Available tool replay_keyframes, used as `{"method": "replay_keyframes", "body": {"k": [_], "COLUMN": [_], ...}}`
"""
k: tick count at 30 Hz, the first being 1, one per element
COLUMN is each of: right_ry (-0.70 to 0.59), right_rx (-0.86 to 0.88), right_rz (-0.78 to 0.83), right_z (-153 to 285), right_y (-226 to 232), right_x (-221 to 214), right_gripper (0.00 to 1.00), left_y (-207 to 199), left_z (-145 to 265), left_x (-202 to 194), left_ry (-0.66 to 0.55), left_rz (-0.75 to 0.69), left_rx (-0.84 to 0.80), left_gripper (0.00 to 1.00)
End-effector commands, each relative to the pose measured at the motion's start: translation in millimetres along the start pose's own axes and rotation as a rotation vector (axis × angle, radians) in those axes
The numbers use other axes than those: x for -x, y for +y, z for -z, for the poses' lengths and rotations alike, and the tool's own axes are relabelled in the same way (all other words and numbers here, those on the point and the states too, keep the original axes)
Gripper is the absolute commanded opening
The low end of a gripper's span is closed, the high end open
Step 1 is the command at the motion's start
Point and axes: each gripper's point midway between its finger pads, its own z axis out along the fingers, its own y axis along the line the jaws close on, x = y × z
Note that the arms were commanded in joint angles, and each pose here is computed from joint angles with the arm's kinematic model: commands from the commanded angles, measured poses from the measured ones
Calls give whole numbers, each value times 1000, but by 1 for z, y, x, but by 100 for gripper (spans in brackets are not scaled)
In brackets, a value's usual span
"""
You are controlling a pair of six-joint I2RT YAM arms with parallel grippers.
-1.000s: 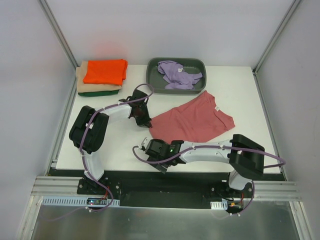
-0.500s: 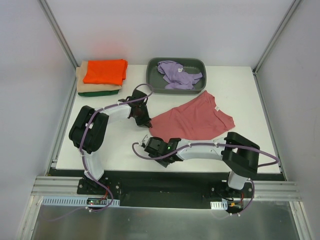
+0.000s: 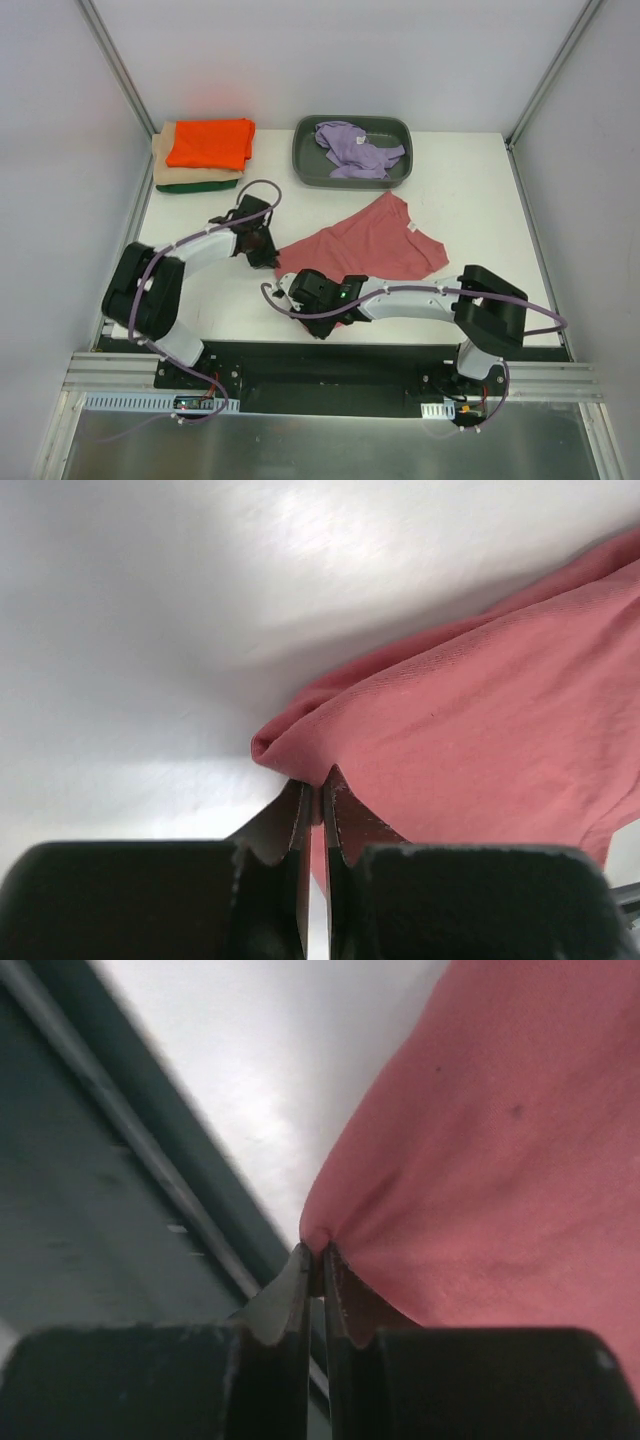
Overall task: Fold and stack the t-shirts
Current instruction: Grab one side of the 2/3 rectangular tshirt with both arms, then fold the long partially folded tshirt into a neat square
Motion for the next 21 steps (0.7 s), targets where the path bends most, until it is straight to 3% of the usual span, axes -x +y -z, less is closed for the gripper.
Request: {"method": "replay_keyframes", "body": {"k": [1,7,12,16,21], "right_ry": [-169,-254,-326,-393,-432], "right_rx": [446,747,859,849,754], "right_rz": [-50,-38,-22,-75,-187], "right_z": [44,88,118,129,125], "right_y": [85,136,149,133,87], "right_x": [49,88,107,110,88], "right_gripper": [6,5,4,4,3], "left_y": [42,66,73,61,22], "left_z": [39,90,133,154,164], "left_x": [10,10,19,29,35], "left_ry": [-140,-261,-386,-457,-417], "left_rz": [54,58,72,81,72], "left_rx": [72,99,115,61,-82], "left_gripper": [0,0,5,5,0]}}
